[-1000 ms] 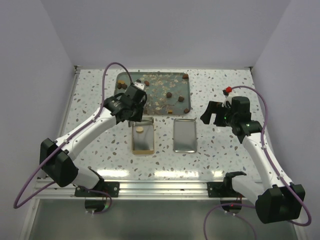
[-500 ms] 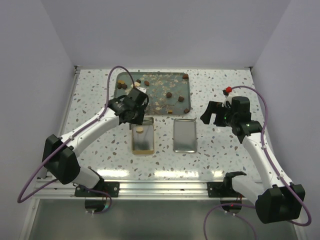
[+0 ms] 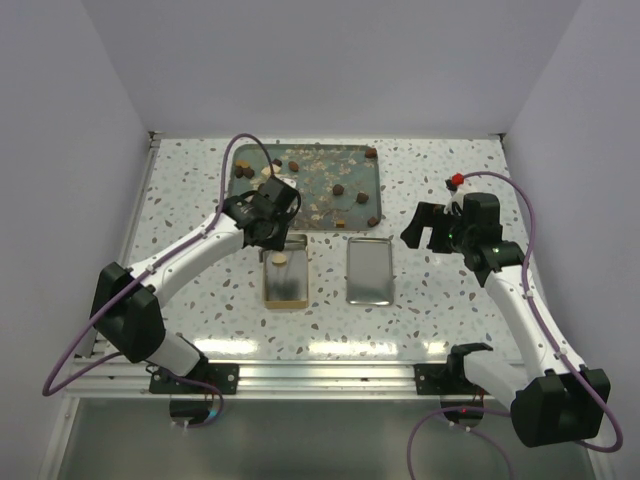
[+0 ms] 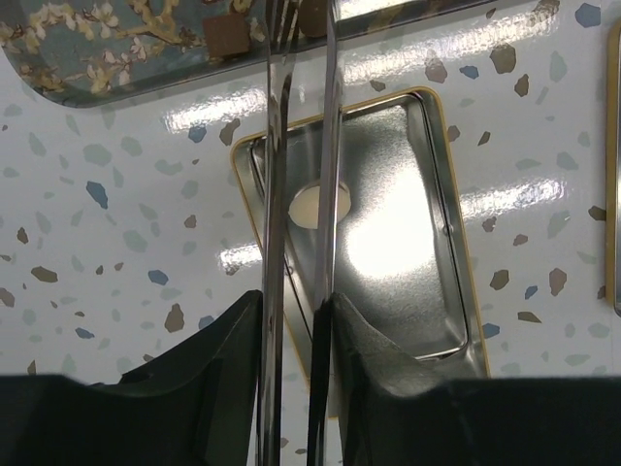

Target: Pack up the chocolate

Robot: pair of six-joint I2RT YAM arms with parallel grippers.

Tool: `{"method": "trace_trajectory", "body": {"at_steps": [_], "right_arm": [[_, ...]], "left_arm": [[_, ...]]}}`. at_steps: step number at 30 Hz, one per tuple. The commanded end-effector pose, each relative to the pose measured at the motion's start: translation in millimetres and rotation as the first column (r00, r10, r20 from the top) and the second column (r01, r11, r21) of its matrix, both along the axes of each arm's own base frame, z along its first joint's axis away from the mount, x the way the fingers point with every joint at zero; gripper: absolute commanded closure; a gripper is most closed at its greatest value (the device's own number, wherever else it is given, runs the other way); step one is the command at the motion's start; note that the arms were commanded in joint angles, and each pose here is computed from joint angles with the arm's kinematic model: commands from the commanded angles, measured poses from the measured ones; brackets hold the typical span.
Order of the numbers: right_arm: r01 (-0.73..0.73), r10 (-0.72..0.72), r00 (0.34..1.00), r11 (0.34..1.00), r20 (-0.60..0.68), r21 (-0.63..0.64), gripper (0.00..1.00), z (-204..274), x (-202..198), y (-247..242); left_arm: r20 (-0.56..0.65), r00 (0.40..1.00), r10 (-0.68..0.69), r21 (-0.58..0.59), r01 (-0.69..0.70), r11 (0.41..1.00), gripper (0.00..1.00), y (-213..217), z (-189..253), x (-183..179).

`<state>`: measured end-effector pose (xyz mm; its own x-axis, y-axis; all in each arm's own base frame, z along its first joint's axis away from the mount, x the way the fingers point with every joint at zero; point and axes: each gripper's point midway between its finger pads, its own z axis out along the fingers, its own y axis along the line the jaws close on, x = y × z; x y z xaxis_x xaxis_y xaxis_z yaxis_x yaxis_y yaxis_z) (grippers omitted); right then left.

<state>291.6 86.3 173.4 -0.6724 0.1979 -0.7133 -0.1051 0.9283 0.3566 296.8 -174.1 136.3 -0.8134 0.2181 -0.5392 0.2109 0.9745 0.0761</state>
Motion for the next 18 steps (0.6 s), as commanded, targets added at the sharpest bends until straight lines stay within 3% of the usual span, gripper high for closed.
{"method": "trace_trajectory", "body": {"at_steps": [1,13,18], "right_arm": [[-0.017,0.017,0.999,1.0,0.034,0.006,0.02,9,1,3],[-0.015,0.015,0.999,1.0,0.043,0.005,0.02,13,1,3],[-0.015,0.014,0.999,1.0,0.044,0.003,0.02,13,4,3]], "left_arm": [[0.036,0.999,-0.025,0.017,0.024,1.0,0.64,0,10,6],[0.193,0.981,-0.008,-0.024,0.013,1.0,0.7,3,73,19],[0.207,0.978,-0.011,-0.06,0.024,0.998,0.71,4,85,12]]}}
